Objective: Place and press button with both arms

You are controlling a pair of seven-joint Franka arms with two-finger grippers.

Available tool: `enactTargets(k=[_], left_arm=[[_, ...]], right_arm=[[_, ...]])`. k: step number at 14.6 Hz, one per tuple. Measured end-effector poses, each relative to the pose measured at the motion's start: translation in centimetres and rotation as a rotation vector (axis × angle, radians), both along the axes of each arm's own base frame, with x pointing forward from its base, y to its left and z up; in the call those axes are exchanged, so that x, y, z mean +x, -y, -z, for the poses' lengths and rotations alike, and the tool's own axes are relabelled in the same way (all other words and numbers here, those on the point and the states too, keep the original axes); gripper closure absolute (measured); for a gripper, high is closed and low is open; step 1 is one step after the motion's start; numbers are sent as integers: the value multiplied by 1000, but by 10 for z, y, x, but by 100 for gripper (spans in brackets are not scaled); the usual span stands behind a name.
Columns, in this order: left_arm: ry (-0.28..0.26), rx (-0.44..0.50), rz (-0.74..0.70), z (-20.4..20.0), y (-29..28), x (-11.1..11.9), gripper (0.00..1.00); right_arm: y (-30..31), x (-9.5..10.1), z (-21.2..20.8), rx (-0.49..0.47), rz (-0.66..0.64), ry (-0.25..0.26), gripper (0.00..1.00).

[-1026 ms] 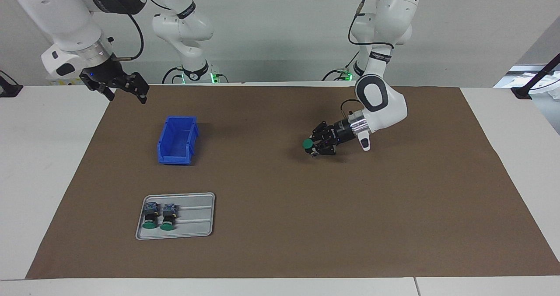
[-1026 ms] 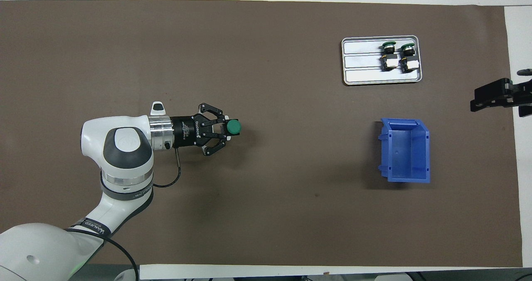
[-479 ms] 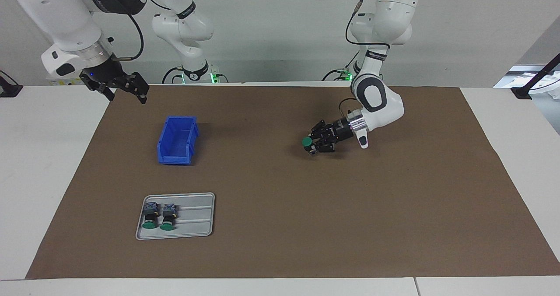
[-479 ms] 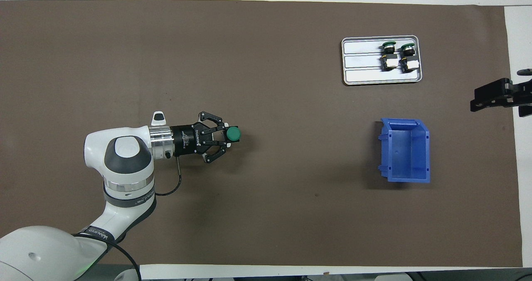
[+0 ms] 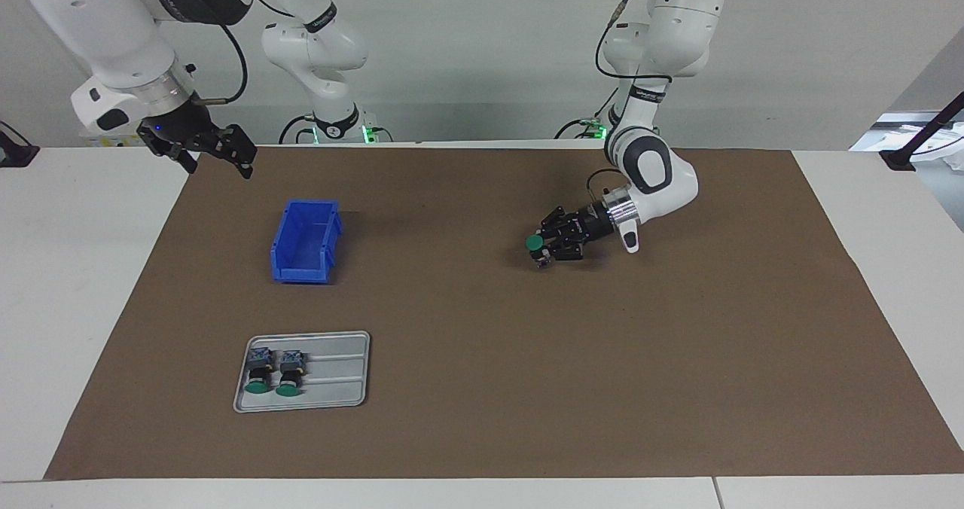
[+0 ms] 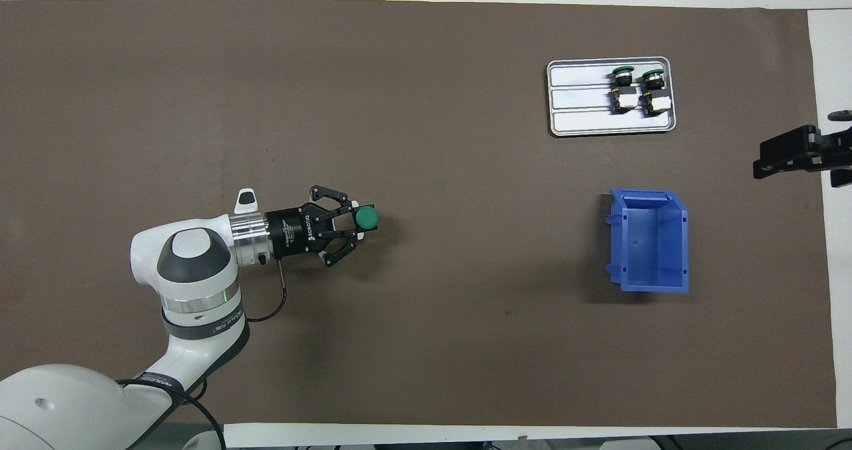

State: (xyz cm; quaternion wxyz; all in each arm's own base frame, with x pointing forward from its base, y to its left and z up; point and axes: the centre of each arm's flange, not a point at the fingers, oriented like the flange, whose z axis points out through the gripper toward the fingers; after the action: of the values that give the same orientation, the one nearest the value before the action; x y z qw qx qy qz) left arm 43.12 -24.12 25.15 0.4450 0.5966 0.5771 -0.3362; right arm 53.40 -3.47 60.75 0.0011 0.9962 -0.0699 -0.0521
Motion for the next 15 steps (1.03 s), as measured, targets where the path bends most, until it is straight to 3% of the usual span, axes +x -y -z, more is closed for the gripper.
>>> enactTargets(k=[15], left_arm=[[-3, -27, -35, 7, 10, -14, 67]], right_arm=[[0, 0, 0, 0, 0, 0, 1]])
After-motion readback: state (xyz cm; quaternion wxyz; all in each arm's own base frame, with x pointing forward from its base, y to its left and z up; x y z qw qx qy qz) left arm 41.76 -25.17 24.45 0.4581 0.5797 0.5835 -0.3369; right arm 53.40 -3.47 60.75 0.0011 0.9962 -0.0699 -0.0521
